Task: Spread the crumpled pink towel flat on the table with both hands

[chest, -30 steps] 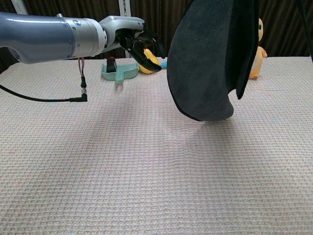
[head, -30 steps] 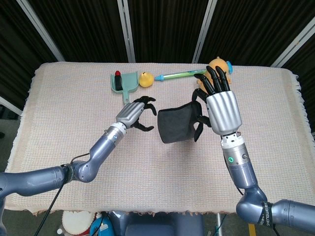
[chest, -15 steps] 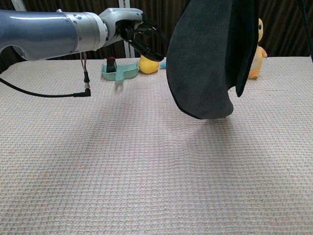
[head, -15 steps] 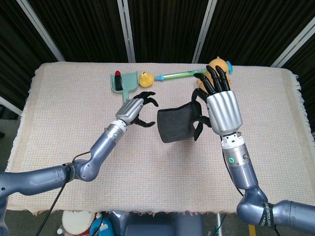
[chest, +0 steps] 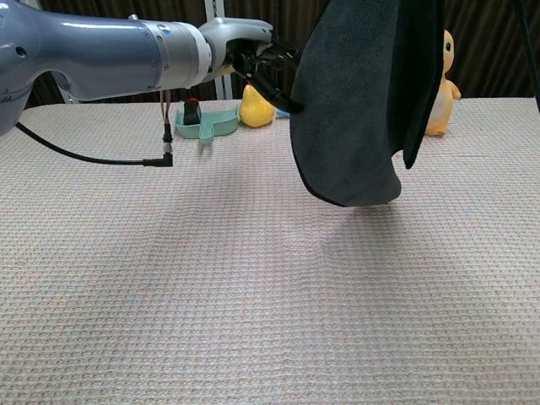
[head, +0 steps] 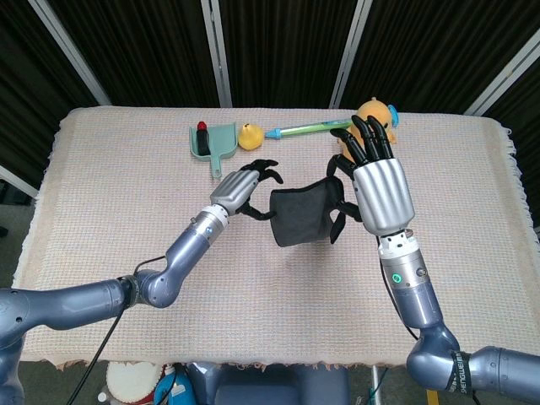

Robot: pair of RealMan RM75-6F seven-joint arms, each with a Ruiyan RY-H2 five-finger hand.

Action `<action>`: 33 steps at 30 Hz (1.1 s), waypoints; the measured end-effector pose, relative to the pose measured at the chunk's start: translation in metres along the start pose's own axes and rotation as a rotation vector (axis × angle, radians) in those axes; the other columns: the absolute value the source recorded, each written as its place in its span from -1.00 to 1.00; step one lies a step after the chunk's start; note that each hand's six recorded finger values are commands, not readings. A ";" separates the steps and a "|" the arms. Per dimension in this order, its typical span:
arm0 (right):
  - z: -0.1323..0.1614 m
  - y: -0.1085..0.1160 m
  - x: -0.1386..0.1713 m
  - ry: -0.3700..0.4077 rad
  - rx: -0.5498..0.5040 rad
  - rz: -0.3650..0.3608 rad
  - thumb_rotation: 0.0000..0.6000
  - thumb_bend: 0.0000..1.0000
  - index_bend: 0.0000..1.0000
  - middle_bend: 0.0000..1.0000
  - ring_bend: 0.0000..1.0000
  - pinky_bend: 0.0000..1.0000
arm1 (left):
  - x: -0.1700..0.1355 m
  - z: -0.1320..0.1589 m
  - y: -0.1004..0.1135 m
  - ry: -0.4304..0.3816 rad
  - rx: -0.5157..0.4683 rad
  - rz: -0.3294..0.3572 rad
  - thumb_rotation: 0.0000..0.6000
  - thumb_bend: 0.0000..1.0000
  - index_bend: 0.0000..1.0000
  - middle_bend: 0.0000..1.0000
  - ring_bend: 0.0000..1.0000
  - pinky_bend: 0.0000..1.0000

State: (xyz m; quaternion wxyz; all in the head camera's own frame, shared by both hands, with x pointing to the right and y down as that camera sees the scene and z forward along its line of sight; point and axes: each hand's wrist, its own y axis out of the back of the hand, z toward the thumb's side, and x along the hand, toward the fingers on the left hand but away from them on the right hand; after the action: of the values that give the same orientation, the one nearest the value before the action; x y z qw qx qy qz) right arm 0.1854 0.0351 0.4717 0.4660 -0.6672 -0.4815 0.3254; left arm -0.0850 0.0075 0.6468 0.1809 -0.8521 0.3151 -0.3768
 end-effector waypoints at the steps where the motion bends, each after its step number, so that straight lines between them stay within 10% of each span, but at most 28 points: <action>1: 0.000 0.000 0.000 -0.001 -0.001 0.001 1.00 0.15 0.23 -0.53 -0.88 -0.93 | 0.000 0.003 -0.004 -0.003 0.002 -0.011 1.00 -0.57 -0.37 -0.87 -0.99 -0.81; 33: -0.005 0.004 0.001 -0.031 -0.004 -0.004 1.00 0.15 0.23 -0.53 -0.88 -0.93 | -0.013 -0.007 -0.011 0.009 -0.010 -0.088 1.00 -0.02 0.31 -0.75 -0.99 -0.81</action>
State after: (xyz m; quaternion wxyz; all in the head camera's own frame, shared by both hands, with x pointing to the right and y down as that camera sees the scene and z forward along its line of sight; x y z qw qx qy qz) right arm 0.1912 0.0347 0.4697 0.4578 -0.6621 -0.4907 0.3336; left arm -0.0924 0.0242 0.6502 0.1586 -0.8642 0.2801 -0.3867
